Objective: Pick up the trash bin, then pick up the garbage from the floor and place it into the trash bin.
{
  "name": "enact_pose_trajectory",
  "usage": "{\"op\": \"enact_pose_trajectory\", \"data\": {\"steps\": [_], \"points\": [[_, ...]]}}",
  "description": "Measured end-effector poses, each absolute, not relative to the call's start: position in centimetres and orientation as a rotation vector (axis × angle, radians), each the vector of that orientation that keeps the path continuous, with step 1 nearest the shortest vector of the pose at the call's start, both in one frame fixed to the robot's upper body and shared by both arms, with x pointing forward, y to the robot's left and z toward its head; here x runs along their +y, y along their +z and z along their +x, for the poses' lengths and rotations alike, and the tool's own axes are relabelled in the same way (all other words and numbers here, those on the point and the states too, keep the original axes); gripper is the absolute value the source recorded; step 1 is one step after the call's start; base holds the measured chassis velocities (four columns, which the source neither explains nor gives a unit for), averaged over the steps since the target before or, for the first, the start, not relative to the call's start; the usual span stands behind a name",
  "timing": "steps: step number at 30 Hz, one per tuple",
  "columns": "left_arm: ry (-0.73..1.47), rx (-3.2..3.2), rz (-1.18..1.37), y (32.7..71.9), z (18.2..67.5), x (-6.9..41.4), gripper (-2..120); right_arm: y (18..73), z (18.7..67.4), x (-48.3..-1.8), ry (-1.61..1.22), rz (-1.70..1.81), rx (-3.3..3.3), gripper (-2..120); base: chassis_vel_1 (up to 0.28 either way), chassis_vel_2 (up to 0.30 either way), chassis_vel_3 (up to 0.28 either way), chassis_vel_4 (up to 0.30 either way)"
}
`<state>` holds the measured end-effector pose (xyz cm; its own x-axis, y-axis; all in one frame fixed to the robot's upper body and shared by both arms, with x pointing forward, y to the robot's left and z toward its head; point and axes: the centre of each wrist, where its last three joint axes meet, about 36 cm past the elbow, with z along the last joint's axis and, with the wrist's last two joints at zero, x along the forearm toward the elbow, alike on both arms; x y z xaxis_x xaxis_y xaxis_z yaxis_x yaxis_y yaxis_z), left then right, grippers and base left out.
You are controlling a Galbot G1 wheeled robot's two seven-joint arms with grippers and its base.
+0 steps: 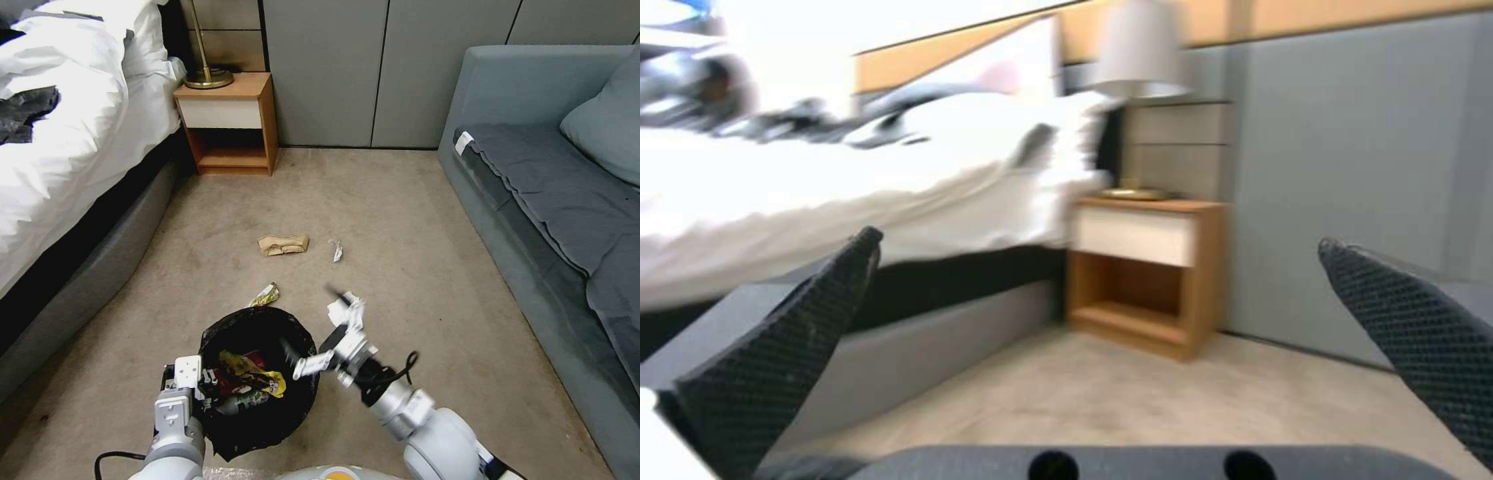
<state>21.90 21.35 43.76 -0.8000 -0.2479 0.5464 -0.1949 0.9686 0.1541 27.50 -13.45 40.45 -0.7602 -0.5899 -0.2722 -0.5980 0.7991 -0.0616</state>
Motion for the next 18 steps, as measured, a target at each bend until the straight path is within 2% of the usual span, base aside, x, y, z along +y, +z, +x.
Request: {"op": "enact_pose_trajectory", "data": {"steps": [2, 6, 12, 18], "points": [[-0.117, -2.532, 0.316, 44.0, 22.0, 21.4, 0, 41.1, 26.2, -13.3, 0.144, -0.704, 2.778, 107, 0.0, 0.0, 0.0, 0.0], [-0.116, -2.538, 0.326, 44.2, 22.1, 21.7, 0, 39.6, 24.9, -13.9, 0.184, -0.562, 2.836, 101, 0.0, 0.0, 0.0, 0.0], [-0.108, -2.546, 0.334, 44.5, 22.2, 22.0, 0, 34.5, 24.7, -15.5, 0.125, -0.466, 2.903, 100, 0.0, 0.0, 0.0, 0.0], [-0.106, -2.546, 0.333, 44.5, 22.2, 22.0, 0, 33.1, 25.5, -16.3, 0.108, -0.452, 2.928, 100, 0.0, 0.0, 0.0, 0.0]]}}
